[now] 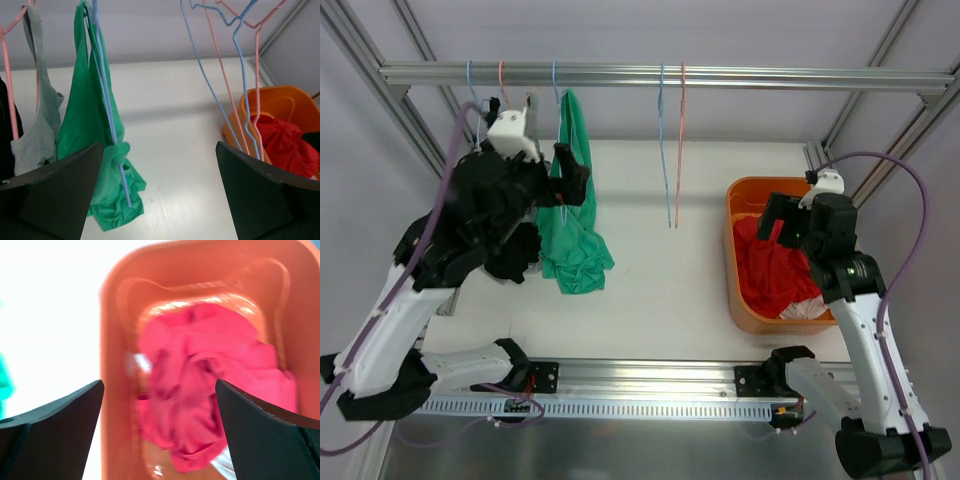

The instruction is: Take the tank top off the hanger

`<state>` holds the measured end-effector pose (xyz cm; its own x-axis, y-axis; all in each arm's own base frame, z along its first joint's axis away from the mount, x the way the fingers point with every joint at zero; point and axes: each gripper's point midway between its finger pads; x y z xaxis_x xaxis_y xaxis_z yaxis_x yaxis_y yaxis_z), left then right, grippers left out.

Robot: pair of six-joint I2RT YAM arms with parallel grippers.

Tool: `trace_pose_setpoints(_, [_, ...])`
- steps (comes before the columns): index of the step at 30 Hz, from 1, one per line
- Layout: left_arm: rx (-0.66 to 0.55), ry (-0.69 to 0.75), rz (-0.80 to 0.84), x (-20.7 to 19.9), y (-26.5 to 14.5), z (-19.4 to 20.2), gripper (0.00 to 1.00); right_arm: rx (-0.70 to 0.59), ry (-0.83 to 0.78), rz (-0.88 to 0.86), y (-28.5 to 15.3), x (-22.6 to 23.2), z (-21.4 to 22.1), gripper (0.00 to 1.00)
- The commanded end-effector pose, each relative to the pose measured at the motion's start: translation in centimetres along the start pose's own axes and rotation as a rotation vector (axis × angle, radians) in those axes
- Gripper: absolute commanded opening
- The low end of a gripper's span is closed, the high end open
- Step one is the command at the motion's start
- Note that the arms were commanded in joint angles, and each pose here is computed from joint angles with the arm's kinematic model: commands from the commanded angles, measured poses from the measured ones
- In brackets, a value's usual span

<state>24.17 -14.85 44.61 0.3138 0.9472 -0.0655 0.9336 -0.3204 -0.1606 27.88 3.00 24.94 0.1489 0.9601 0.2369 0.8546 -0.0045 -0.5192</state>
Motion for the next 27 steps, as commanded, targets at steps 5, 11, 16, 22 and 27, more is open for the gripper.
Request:
trace_pose_setpoints(5, [0.041,0.108,-0.161,1.3,5.4,-2.4,0.95,0.005,0.031,-0.365,-5.3,5.5,0.6,1.0])
trace_pose_setpoints(11, [0.089,0.124,-0.244,3.4,6.6,-1.0,0.83,-0.009,0.003,-0.489,-7.7,6.8,1.1,0.98])
trace_pose_setpoints(16, [0.118,0.15,-0.232,3.8,6.8,0.1,0.84,0.0,-0.004,-0.512,-7.9,7.2,1.3,0.98])
trace_pose_setpoints(22, [0.228,0.118,-0.218,6.0,10.6,3.2,0.58,0.002,0.015,-0.626,-9.2,9.0,1.1,0.93])
trace_pose_setpoints(27, [0.273,0.109,-0.217,6.7,12.5,4.4,0.34,-0.027,0.01,-0.697,-10.7,10.0,0.4,0.87])
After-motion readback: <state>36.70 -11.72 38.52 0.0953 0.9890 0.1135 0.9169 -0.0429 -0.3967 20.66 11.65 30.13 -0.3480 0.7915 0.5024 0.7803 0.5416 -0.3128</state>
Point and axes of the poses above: each gripper's point midway between its finger pads, its own y axis out along the fingers, its own x axis along the line the jaws close on, z = x × y, and after that the axes turned 9 degrees about y, right-handed
